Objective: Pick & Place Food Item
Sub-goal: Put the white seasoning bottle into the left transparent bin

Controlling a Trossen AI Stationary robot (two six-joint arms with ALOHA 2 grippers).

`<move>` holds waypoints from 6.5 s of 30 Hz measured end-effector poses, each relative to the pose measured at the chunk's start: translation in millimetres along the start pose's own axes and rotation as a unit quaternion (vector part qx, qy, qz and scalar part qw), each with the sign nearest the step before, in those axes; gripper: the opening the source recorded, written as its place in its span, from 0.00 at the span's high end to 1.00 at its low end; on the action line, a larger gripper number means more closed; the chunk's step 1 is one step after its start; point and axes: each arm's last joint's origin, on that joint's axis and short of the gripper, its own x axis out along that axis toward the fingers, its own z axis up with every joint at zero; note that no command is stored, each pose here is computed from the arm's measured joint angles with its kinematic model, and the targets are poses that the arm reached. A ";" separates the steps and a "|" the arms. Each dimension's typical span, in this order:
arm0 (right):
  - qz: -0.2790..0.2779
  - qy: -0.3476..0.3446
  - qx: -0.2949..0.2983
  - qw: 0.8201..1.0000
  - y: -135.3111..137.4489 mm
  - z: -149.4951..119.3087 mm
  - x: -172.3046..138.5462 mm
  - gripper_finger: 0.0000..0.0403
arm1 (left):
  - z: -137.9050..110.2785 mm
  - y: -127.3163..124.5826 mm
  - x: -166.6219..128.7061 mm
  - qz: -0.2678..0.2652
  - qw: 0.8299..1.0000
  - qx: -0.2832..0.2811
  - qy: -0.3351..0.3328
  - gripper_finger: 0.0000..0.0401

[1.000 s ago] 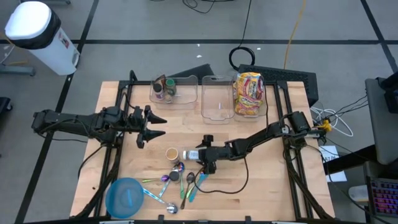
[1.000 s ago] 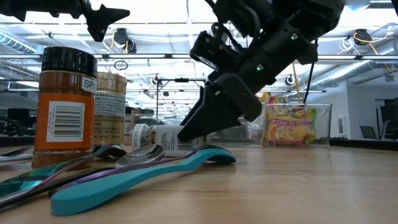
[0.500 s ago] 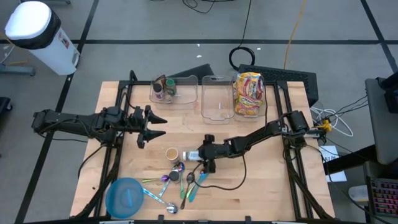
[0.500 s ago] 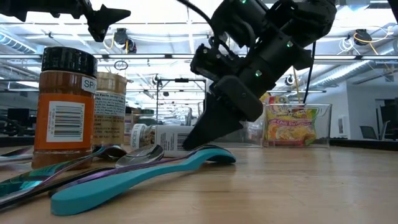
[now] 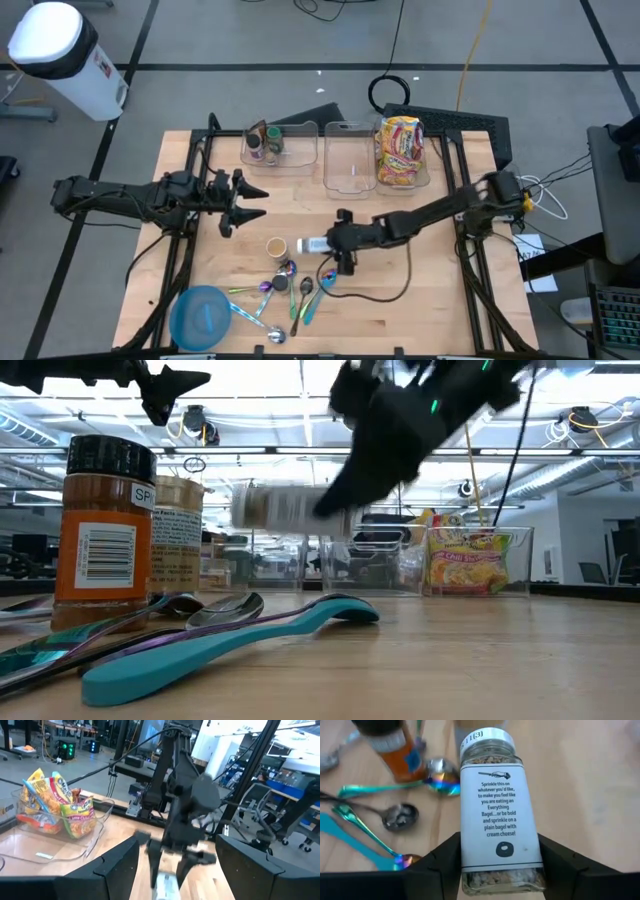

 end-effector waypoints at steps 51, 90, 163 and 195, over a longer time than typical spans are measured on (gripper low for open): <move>0.038 -0.458 -0.014 0.888 13.5 -44.2 -103.2 0.53 | -55.6 -51.6 225.8 -0.102 0.969 0.173 -0.142 0.32; 0.008 -0.328 -0.022 0.945 29.8 -21.5 -68.1 0.20 | -34.7 -67.6 206.8 -0.006 0.990 0.128 0.051 0.49; -0.020 -0.228 0.015 0.973 2.9 -31.6 -48.9 0.53 | 28.7 -63.7 199.3 0.050 0.932 0.133 0.332 0.22; -0.020 -0.230 0.011 0.973 3.1 -30.0 -49.8 0.53 | 31.8 -65.4 192.5 0.038 0.924 0.165 0.342 0.15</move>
